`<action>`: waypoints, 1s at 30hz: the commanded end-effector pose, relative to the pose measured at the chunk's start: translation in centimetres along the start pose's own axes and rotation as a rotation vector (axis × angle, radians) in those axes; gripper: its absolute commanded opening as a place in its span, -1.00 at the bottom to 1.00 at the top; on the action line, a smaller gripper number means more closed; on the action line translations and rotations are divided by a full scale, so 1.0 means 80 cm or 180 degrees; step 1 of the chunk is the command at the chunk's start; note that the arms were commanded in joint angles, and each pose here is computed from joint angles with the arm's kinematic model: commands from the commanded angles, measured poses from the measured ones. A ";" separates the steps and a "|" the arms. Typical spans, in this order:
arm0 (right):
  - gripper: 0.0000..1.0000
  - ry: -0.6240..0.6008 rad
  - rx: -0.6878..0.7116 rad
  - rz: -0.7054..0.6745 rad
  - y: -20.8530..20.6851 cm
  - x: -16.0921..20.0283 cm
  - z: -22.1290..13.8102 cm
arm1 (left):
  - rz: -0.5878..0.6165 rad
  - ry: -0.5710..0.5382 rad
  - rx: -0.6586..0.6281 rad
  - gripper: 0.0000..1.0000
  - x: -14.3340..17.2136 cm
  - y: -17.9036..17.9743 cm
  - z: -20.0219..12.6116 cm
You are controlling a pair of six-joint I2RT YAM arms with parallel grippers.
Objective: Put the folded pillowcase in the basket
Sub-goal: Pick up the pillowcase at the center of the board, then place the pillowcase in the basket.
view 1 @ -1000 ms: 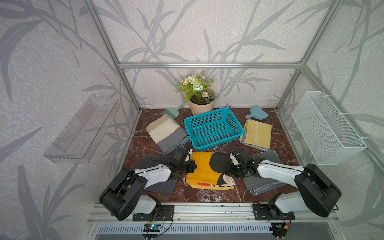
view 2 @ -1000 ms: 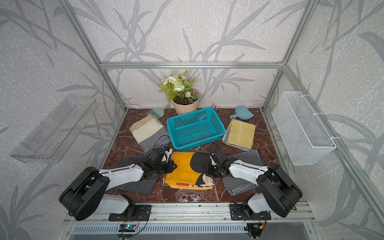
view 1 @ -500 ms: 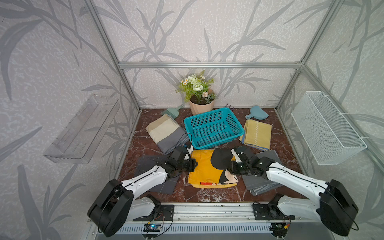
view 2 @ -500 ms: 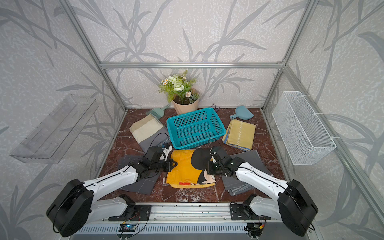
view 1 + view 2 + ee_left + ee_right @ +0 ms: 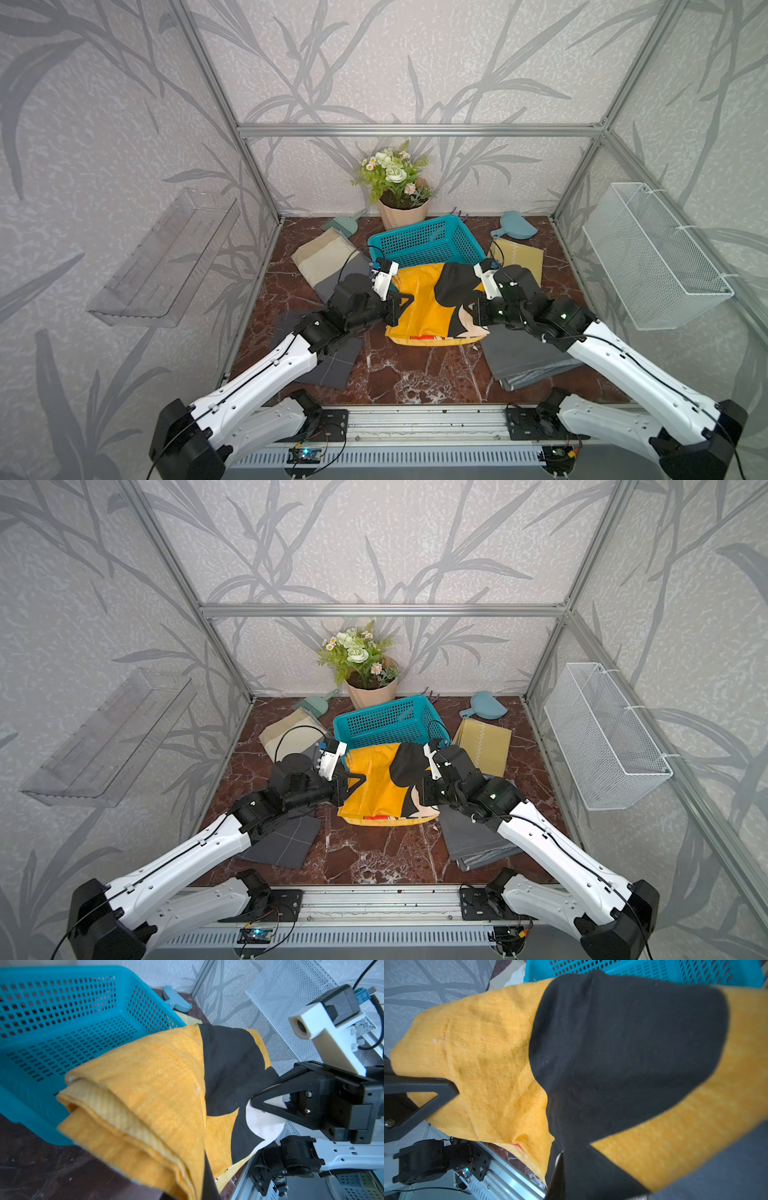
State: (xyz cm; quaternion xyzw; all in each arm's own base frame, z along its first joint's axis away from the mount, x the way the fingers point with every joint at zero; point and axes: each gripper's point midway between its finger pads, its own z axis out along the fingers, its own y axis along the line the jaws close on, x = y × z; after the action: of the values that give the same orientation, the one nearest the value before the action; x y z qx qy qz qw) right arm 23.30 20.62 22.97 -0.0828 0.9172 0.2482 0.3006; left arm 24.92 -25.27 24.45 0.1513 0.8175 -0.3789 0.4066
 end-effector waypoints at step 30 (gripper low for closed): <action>-1.00 0.0042 0.0615 0.0246 -0.180 -0.214 0.245 | -0.0237 -0.0111 -0.1114 -1.00 -0.080 0.241 0.200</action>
State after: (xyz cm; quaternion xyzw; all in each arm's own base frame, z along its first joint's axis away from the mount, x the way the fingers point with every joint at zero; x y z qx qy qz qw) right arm 49.56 18.59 12.78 -0.0193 0.9481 0.1774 0.2631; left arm 47.12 -23.47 12.71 0.0406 0.8803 -0.2368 0.4090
